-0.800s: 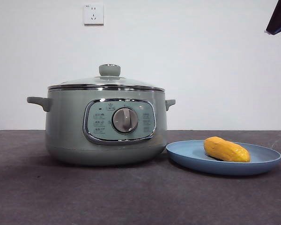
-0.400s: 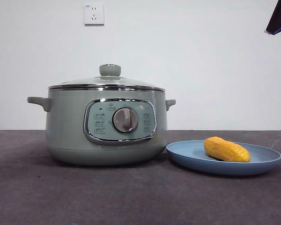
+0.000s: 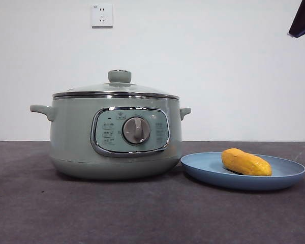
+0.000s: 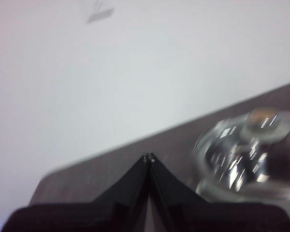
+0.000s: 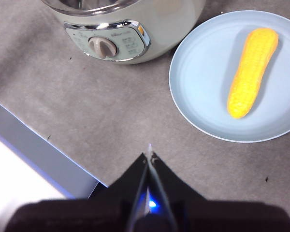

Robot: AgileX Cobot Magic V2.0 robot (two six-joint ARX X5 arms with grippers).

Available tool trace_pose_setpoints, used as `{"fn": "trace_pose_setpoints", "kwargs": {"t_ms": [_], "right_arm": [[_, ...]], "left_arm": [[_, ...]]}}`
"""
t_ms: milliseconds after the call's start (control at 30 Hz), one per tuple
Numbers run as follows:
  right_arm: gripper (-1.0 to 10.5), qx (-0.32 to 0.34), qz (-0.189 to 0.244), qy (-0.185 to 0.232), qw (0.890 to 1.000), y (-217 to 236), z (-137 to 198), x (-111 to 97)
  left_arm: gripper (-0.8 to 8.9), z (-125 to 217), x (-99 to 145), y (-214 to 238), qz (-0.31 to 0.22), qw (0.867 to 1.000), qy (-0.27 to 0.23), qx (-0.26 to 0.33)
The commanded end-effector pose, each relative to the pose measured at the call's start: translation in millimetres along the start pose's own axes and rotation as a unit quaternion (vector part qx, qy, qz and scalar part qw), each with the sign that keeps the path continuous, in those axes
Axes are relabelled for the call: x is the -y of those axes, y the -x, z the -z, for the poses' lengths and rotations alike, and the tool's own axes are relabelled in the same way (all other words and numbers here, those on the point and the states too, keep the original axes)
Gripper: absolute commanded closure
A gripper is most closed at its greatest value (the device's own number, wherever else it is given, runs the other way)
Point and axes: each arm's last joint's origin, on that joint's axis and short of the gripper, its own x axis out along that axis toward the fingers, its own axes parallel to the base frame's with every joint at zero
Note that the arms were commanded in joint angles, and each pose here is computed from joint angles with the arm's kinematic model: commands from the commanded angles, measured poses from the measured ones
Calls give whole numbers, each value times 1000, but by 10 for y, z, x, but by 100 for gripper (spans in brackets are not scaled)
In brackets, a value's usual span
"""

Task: Take the corn out from the steamer,put the corn on the plate,close the lid

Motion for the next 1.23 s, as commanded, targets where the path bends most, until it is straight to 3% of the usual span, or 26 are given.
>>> {"fn": "trace_pose_setpoints", "kwargs": {"t_ms": [33,333,533,700,1233], "right_arm": [[946,0,0,2,1000,-10,6,0],[946,0,0,2,1000,-10,6,1],[946,0,0,2,1000,-9,5,0],[946,1,0,2,1000,-9,5,0],[946,0,0,2,1000,-10,5,1]], "left_arm": [[817,365,76,5,-25,999,21,-19],[817,1094,257,10,-51,993,89,-53],[817,1320,323,25,-48,990,109,-75],[817,1390,348,40,-39,986,114,-112],[817,1379,346,37,-37,987,114,-106]]}}
